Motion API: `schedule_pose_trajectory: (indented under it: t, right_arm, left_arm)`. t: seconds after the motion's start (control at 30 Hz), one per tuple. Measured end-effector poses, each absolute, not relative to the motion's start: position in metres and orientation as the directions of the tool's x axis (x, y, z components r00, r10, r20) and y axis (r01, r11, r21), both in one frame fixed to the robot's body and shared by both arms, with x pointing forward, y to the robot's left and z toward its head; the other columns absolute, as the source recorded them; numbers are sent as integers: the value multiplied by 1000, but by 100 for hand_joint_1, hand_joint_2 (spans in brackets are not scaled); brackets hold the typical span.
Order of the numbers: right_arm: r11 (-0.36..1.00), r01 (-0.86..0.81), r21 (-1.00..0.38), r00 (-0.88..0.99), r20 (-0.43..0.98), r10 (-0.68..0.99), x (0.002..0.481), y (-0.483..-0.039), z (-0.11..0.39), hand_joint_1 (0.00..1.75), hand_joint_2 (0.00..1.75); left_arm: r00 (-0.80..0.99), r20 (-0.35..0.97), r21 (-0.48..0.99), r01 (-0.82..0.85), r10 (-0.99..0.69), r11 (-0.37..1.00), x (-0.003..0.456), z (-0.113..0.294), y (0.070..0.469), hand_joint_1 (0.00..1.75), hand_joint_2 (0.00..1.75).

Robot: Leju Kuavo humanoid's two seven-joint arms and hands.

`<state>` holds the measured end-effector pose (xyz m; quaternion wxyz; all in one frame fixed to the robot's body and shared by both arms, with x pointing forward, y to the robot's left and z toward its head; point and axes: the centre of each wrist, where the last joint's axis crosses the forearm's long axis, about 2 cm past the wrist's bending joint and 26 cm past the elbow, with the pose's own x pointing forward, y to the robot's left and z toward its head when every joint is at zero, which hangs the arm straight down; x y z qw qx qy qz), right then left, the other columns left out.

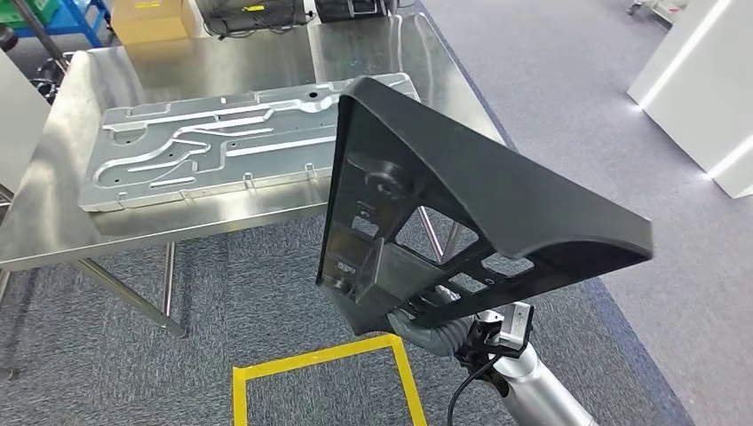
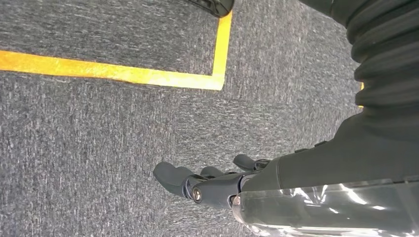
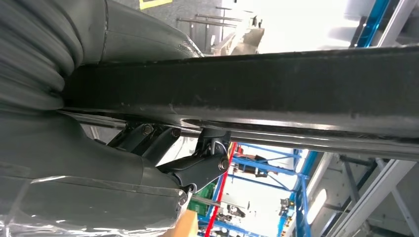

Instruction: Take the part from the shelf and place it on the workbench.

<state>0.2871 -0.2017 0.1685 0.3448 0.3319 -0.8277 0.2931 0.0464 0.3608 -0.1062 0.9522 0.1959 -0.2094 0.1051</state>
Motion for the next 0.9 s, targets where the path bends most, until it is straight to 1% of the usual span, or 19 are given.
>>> schedule_pose_trajectory:
  t: [0.7,0.9]
  right_arm:
    - [600,-761,-249,-538,759,-367,285,-204,165,175,175]
    - [623,-741,-251,-550,759,-349,284,-206,163,175,175]
  left_arm:
    - [884,453,326,-284,114,902,49,-106,363,0,175]
    - [882,457,323,-284,113,903,49,-106,363,0,175]
